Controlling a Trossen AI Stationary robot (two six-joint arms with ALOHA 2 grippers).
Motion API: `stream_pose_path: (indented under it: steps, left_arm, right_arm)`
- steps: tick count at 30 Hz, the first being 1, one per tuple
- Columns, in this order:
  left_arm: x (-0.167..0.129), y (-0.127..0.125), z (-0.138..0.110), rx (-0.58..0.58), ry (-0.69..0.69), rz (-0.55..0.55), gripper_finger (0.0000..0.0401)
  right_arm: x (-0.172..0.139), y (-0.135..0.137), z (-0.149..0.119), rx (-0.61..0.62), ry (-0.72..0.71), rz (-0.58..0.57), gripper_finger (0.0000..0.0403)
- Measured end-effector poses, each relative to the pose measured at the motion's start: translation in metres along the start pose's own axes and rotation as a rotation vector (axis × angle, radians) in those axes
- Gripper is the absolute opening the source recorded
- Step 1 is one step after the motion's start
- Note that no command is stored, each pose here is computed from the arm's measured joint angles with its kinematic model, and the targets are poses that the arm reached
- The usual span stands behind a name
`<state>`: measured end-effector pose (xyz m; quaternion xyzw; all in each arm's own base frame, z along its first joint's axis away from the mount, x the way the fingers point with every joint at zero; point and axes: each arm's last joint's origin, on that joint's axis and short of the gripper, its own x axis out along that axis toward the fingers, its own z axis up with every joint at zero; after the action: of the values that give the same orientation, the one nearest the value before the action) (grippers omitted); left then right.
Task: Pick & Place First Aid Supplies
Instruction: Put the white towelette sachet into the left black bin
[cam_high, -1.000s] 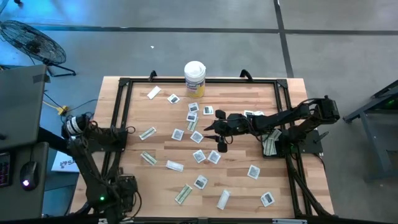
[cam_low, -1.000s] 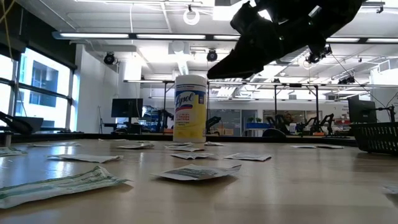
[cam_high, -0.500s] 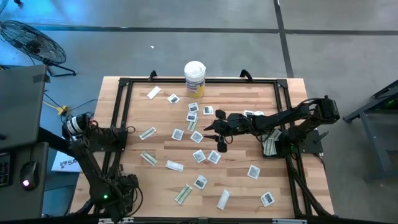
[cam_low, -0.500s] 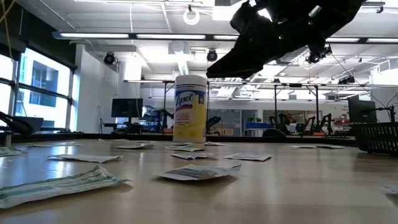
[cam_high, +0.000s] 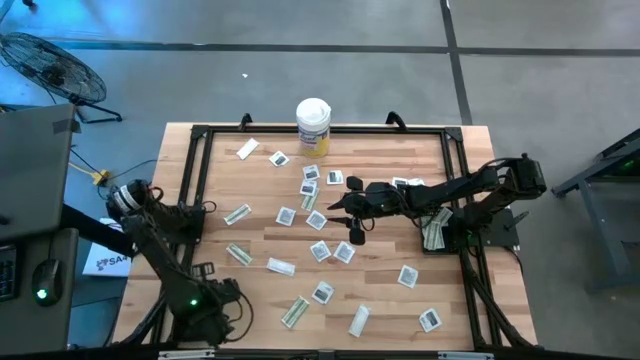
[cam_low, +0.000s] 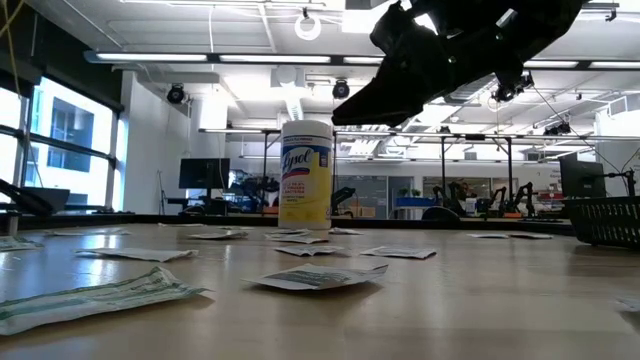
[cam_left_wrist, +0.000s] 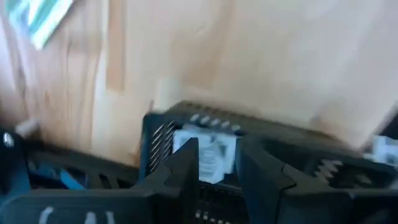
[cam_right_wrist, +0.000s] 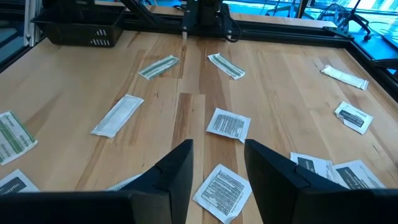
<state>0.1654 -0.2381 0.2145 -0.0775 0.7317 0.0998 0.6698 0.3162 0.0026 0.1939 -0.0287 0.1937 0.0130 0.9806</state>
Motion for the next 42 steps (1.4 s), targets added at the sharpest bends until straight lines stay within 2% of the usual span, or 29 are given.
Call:
stream_pose_path:
  steps: [5,10,14,21,26,30,35,38,42]
  left_arm:
    - [-0.019,0.0,0.025,0.157,-0.139,-0.013,0.0101]
    - [-0.028,0.012,0.054,0.171,-0.373,0.118,0.0101]
    - [-0.03,0.025,0.076,0.226,-0.429,0.188,0.0101]
    - [-0.035,0.042,0.12,0.135,-0.541,0.142,0.0102]
    - [-0.028,0.051,0.146,0.211,-0.549,0.161,0.0112]
    - [-0.014,0.045,0.165,0.282,-0.559,0.072,0.0158]
    - [0.005,0.046,0.172,0.291,-0.571,0.039,0.0209]
    - [0.01,0.048,0.172,0.277,-0.604,0.022,0.0211]
    - [0.014,0.046,0.172,0.325,-0.661,-0.017,0.0199]
  right_arm:
    - [0.0,0.001,0.0,-0.001,0.0,0.001,0.0138]
    - [0.0,0.009,0.0,-0.02,-0.001,0.008,0.0138]
    - [0.0,0.015,0.001,-0.037,-0.002,0.02,0.0138]
    - [-0.001,0.024,0.001,-0.04,-0.004,0.024,0.0138]
    - [-0.001,0.03,0.001,-0.031,-0.003,-0.007,0.0138]
    - [-0.002,0.035,0.001,-0.029,-0.001,0.003,0.0138]
    - [-0.002,0.041,0.0,-0.02,0.012,0.012,0.0138]
    - [-0.003,0.044,-0.001,-0.022,0.021,0.005,0.0138]
    - [-0.003,0.045,-0.001,-0.027,0.019,-0.004,0.0138]
